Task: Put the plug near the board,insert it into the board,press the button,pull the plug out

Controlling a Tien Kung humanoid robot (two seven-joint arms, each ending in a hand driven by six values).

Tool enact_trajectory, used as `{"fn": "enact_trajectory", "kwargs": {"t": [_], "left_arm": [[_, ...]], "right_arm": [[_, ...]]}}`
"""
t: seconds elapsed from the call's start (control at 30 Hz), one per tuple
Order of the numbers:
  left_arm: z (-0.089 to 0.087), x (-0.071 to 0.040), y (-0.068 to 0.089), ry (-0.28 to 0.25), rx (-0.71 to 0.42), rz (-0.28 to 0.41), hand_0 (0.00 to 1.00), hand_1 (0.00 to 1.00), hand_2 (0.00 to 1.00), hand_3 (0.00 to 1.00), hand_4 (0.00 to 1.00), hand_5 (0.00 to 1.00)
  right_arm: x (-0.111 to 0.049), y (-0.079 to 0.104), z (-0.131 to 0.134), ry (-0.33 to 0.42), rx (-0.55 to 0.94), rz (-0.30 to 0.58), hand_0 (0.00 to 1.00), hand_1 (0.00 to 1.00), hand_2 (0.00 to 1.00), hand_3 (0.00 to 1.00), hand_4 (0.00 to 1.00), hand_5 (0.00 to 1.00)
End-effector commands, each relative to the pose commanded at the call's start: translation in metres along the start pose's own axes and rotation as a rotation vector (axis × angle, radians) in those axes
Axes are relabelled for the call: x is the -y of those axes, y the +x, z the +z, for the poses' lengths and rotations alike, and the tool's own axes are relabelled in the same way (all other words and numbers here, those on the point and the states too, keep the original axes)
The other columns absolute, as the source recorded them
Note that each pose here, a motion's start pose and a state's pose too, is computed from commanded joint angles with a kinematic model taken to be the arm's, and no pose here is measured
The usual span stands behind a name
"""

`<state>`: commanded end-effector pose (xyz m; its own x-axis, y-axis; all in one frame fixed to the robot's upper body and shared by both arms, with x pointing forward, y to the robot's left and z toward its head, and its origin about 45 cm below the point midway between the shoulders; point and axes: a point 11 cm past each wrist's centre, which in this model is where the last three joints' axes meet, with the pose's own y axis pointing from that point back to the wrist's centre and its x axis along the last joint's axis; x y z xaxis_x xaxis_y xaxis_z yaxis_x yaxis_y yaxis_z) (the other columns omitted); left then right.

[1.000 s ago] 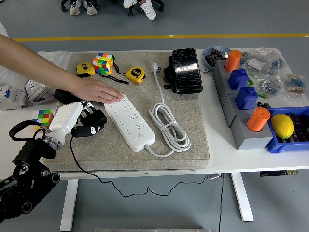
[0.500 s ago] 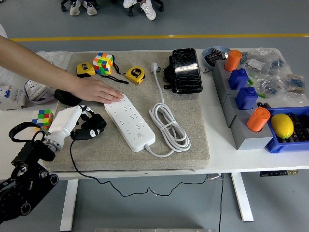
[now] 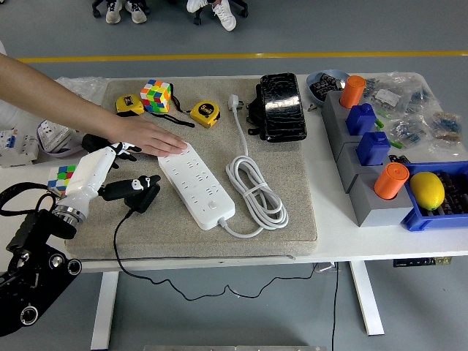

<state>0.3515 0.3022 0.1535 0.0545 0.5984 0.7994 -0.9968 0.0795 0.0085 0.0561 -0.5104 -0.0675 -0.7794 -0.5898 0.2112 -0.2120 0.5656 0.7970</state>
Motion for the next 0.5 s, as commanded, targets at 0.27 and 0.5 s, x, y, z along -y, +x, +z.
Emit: {"fn": "enact_trajectory", "kwargs": {"t": [0.27, 0.5], "left_arm": [[-0.005, 0.000, 0.013, 0.007, -0.313, 0.094, 0.348, 0.509, 0.518, 0.568, 0.938, 0.416], [-0.016, 0.000, 0.025, 0.053, -0.475, 0.166, 0.331, 0.485, 0.507, 0.560, 0.887, 0.358]], "right_arm": [[0.000, -0.002, 0.001, -0.006, 0.004, 0.000, 0.549, 0.573, 0.523, 0.504, 0.815, 0.346], [0.000, 0.001, 0.007, -0.024, 0.003, 0.009, 0.549, 0.573, 0.523, 0.504, 0.815, 0.346]]}}
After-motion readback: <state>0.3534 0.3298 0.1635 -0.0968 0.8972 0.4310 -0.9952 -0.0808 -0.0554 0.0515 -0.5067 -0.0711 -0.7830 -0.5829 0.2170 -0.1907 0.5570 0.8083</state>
